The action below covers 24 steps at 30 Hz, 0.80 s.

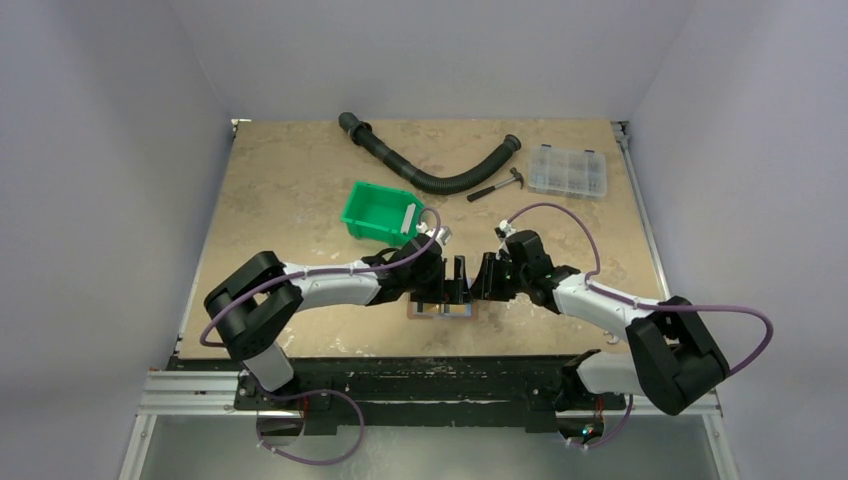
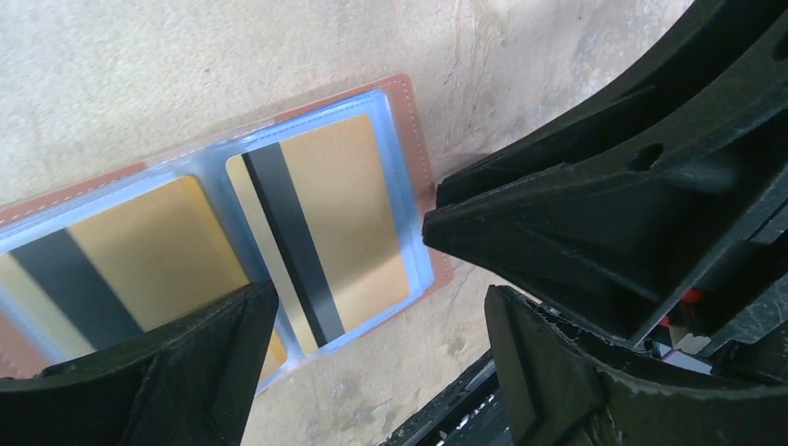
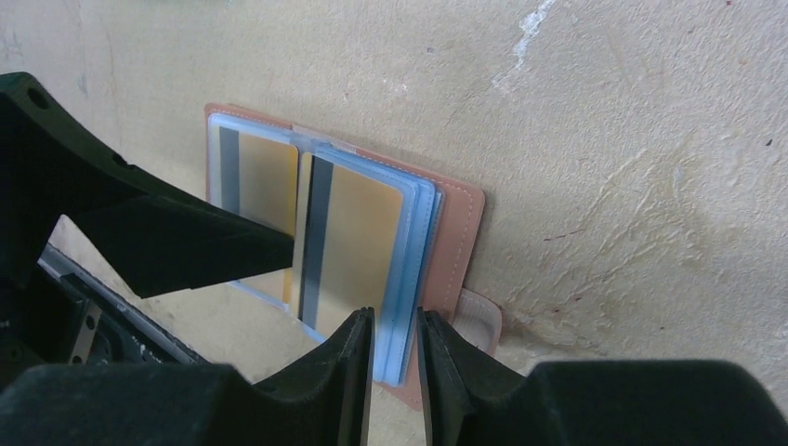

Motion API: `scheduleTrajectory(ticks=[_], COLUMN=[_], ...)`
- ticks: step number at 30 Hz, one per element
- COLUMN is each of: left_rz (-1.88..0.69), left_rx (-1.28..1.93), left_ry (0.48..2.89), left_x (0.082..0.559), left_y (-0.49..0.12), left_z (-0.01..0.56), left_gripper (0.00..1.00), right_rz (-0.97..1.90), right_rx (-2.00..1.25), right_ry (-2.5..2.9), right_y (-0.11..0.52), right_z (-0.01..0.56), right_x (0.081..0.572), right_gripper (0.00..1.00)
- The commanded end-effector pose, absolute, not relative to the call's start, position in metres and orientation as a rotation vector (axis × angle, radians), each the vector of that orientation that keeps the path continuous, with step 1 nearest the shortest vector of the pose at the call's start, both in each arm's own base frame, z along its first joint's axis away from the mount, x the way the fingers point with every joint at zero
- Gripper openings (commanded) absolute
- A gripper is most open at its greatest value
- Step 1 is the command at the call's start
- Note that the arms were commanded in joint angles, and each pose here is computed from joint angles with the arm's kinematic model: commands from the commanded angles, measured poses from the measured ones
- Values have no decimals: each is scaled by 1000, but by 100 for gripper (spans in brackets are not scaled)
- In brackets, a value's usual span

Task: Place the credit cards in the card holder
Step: Insert the credit card into the card holder.

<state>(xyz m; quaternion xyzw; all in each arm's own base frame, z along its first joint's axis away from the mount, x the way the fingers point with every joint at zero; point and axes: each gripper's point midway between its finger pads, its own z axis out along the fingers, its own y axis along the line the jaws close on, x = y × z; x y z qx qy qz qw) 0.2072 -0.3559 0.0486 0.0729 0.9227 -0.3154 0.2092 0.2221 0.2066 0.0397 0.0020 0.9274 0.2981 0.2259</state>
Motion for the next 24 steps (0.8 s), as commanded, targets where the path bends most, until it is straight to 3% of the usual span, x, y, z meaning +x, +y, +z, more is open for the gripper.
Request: scheduleTrajectory(ticks=[1,6,11,16,24], left_rz=[-937,-1039,-1173,-1044,-926], left_rx=[204,221,228,198,265], left_ry=[2587,2544,2530,2568,2542], left_x=[202,199,190,195,203], left_y=[-367,-381,-393,-378,-367], left_z=[40,56,62,51,75], left_gripper=[88,83,84,81,93], right_rz=[854,882,925,884,866], right_rx=[-18,-11,-2,33,21], right_ry=[2524,2539,2510,2525,2529], right_y=[213,215,219,211,206], right_z=[43,41,48,50,51], right_x=[226,219,220,216,211], right_gripper=[31,31,31,32,33])
